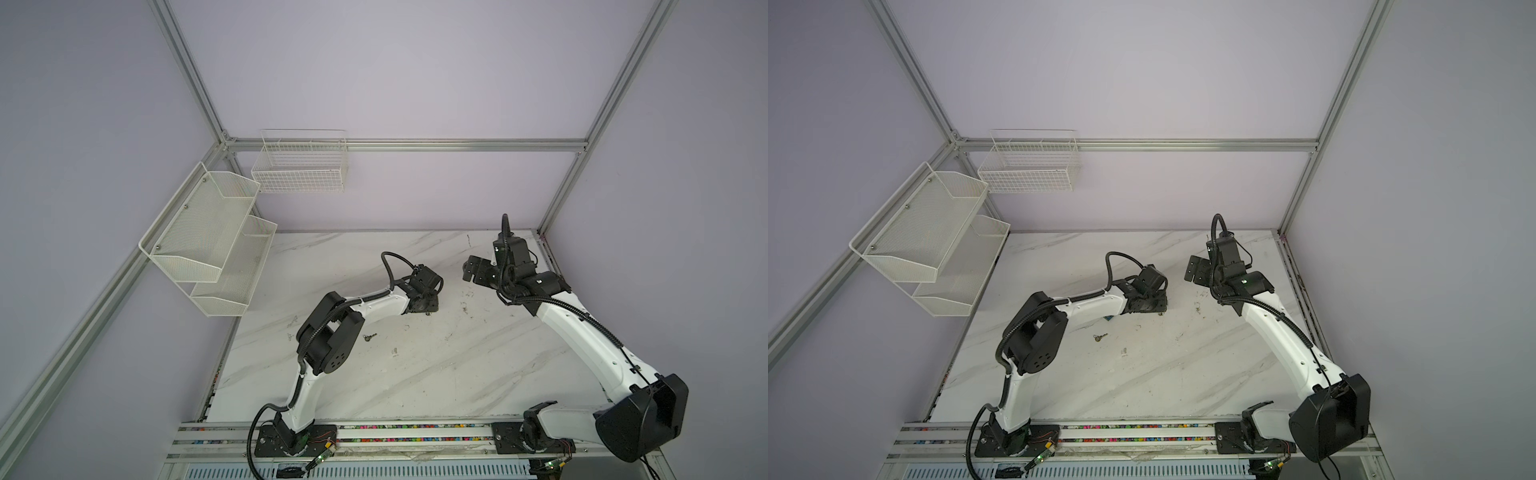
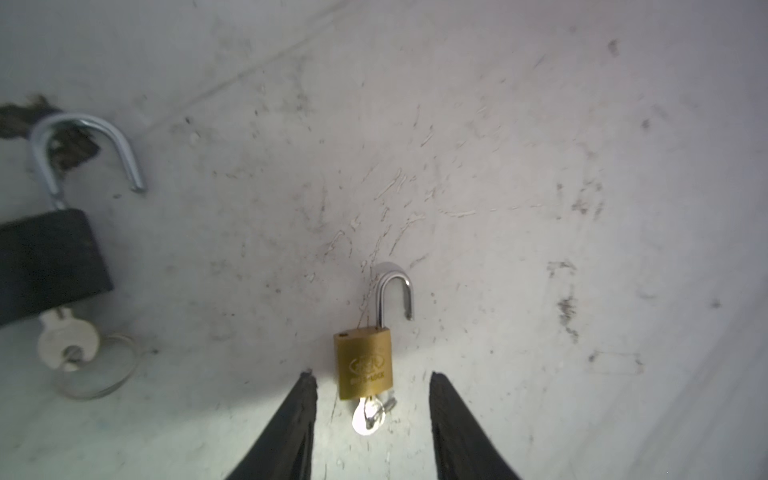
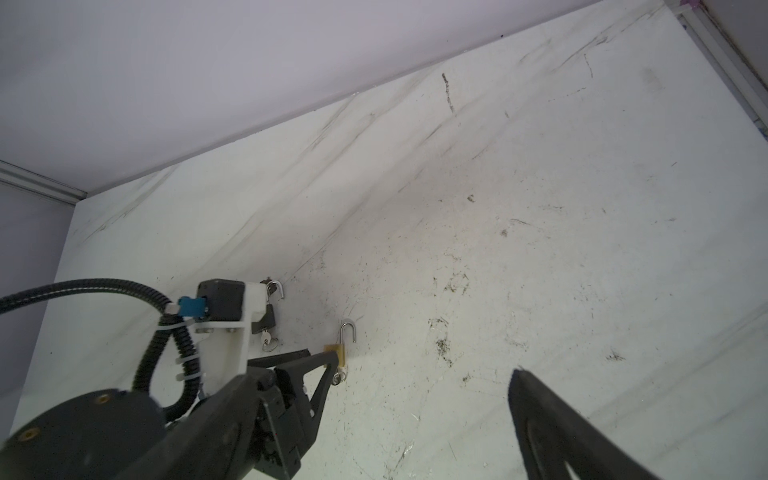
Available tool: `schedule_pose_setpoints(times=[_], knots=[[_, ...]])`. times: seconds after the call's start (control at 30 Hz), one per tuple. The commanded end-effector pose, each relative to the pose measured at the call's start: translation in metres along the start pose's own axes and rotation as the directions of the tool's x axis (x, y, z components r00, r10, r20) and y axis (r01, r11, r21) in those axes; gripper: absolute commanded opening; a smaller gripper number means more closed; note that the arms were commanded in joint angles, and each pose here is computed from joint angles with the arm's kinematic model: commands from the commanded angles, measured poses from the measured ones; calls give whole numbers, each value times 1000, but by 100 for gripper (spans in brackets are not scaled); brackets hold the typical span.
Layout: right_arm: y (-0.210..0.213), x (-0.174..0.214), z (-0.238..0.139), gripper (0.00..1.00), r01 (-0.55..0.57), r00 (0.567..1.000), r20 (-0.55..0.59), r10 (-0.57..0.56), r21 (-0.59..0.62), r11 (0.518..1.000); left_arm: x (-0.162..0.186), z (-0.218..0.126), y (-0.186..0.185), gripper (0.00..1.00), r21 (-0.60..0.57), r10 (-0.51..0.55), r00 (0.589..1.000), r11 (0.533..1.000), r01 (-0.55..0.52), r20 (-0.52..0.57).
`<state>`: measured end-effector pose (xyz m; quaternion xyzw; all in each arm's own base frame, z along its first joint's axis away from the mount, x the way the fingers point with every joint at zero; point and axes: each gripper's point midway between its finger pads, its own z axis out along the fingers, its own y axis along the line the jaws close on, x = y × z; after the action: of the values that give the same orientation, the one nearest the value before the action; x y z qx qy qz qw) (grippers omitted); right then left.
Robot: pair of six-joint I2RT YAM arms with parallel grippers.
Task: Unlock with the key
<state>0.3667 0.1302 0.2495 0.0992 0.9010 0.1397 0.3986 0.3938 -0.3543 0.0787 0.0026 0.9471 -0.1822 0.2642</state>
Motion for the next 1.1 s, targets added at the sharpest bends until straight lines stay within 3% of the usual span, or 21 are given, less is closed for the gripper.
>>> schedule_pose_setpoints(times=[0.0, 0.1, 0.27, 0.5, 0.87, 1.07], knots=[[30, 12, -6, 97, 22, 999, -28, -24, -47, 999, -44, -82, -5, 47, 163, -85, 985, 985, 60, 151], [61, 42, 1, 96, 23, 996, -82, -30, -93, 995, -49, -123, 36, 48, 166, -150, 964, 979, 115, 220], [126, 116, 23, 92, 41, 979, -192, -76, -180, 983, -45, -184, 112, 47, 48, -173, 932, 985, 167, 319], [199, 206, 52, 83, 163, 932, -265, -246, -300, 940, -27, -226, 187, 50, -92, -218, 894, 958, 273, 391], [227, 263, 89, 52, 377, 802, -278, -529, -452, 809, -5, -238, 225, 50, -47, -336, 841, 919, 392, 425], [234, 286, 98, 45, 451, 733, -279, -620, -483, 751, -2, -236, 234, 50, -37, -374, 822, 902, 430, 430]])
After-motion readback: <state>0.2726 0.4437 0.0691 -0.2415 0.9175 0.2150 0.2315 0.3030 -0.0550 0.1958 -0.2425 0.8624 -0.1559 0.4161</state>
